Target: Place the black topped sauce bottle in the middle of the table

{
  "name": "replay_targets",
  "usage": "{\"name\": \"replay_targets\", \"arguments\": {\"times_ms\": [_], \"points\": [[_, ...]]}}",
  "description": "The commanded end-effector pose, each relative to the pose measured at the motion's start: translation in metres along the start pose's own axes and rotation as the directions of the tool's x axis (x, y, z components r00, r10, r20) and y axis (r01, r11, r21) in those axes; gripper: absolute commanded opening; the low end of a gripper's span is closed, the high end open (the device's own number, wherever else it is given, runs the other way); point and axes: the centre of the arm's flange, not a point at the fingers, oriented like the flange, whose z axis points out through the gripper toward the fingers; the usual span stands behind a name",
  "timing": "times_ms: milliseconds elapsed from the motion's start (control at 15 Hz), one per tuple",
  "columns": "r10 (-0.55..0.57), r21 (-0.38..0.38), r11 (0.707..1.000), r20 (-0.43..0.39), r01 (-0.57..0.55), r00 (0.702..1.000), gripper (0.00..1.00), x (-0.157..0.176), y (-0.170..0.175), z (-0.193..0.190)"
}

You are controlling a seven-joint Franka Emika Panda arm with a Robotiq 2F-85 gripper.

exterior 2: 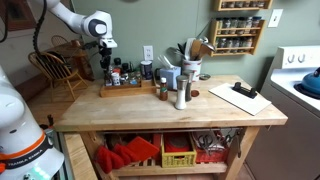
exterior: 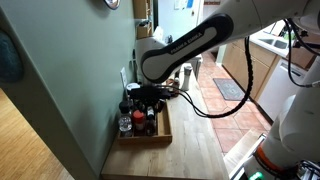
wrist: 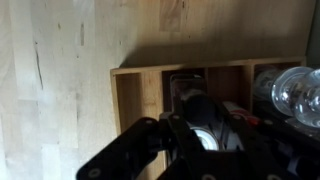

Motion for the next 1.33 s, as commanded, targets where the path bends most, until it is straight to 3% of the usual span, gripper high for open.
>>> {"name": "replay_targets", "arguments": {"times_ms": [0,733,1000,1267], "points": [[-0.011,-0.005,1.0,0.008,0.011,1.0,0.08,-0.004,0.004,-0.01],[0.069,-0.042,0.997,0.065,-0.066,0.995,0.08,-0.006,0.023,-0.104],[0.144,-0.056,0.988,0.068,-0.141,0.987,0.08,0.012,0.053,-0.139],[0.262,0.017,0.965,0.056,-0.263,0.963,0.08,0.051,0.082,-0.157]]}}
